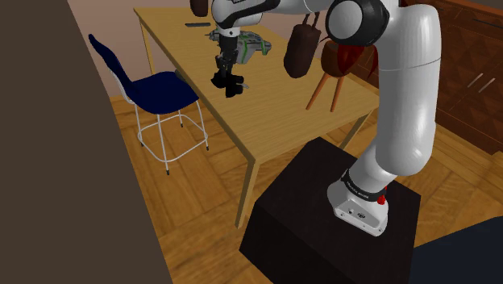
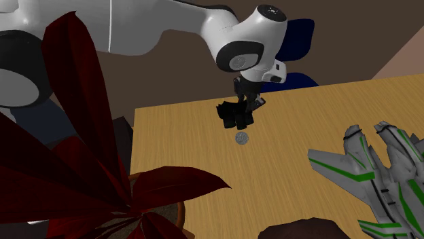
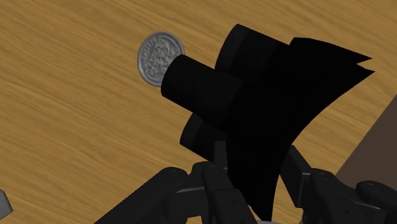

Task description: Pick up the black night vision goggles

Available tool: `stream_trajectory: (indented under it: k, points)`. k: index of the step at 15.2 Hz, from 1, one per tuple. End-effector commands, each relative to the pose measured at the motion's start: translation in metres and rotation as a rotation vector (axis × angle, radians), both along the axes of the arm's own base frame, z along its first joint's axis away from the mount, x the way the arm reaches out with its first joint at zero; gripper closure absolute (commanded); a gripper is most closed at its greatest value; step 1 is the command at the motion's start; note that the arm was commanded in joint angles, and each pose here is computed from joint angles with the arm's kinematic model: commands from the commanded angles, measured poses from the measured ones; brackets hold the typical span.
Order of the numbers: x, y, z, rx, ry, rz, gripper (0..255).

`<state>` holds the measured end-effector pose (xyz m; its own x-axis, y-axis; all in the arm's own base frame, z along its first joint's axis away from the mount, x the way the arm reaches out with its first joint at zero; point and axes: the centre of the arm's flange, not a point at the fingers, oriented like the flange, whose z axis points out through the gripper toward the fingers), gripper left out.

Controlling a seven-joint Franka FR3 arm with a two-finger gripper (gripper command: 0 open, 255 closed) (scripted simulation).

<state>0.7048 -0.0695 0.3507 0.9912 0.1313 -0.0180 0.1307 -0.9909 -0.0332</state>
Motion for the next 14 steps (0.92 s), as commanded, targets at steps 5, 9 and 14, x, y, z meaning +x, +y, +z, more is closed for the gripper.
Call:
stream_trajectory:
  k: [5, 9, 14]
  points:
    - [0.0, -0.001, 0.02, 0.0, 0.003, -0.001, 255]
    - [0.0, -0.001, 0.041, 0.0, 0.003, -0.001, 255]
    - [0.0, -0.001, 0.068, 0.0, 0.003, -0.001, 255]
